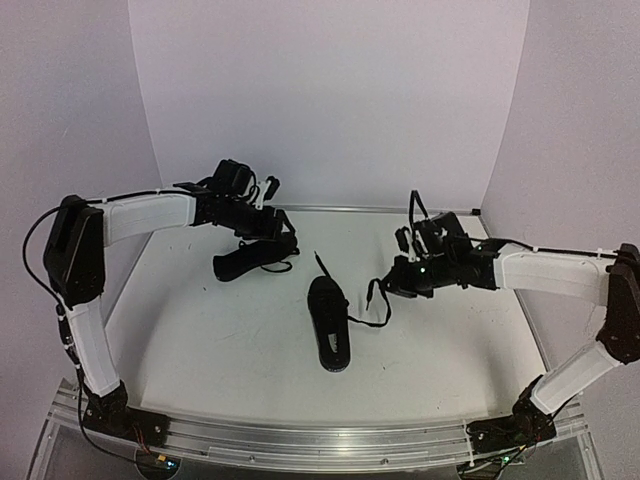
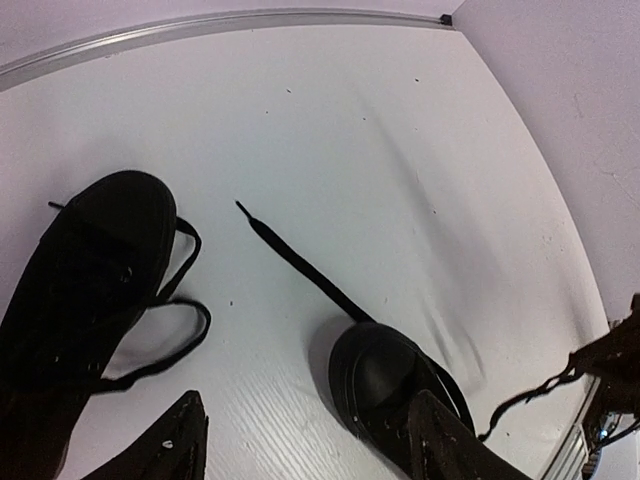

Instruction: Tie the shoes

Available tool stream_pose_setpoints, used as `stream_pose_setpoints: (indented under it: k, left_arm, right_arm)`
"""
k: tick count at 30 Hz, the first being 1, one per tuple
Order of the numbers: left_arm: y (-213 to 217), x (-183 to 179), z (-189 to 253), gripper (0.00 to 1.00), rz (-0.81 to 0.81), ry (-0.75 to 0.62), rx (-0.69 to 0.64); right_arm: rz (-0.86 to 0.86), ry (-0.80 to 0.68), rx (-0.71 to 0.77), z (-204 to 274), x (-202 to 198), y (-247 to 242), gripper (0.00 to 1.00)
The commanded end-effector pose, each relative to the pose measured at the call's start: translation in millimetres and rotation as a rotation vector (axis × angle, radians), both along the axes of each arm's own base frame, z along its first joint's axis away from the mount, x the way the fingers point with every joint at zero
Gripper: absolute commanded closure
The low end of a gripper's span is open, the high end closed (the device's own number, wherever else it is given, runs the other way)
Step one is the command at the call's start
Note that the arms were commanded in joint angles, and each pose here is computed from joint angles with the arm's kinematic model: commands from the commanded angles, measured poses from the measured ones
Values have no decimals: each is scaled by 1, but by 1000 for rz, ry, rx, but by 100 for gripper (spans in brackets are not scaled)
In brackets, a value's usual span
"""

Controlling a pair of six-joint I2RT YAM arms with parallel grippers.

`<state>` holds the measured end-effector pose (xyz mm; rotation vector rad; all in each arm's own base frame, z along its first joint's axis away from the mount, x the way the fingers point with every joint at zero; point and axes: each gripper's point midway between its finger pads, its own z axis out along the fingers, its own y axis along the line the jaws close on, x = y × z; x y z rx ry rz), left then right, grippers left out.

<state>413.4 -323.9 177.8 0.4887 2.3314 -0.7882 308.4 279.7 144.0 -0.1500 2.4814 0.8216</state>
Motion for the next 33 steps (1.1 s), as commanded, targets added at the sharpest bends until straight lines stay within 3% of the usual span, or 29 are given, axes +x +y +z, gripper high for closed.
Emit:
stream_pose_setpoints:
  k: [1,6,20,28,33]
  left_arm:
    - [-32,23,-31,34,-36,8,67]
    - [-70,38,-59,33,-34,-20,114]
    - [-99,61,-141,36,88,45,260]
    - [-107,60,-184,47,70,53,360]
    - [-102,54,-195,63,51,69,397]
  right_arm:
    - [-93,58,24,-31,-10,-14,100]
    - [-113,87,-37,-56,-14,-24,100]
    - [-124,114,-70,-73,-17,-29,100]
    - [-133,113,-86,-77,-18,-33,100]
    - [-137,107,-89,-76,-17,-34,100]
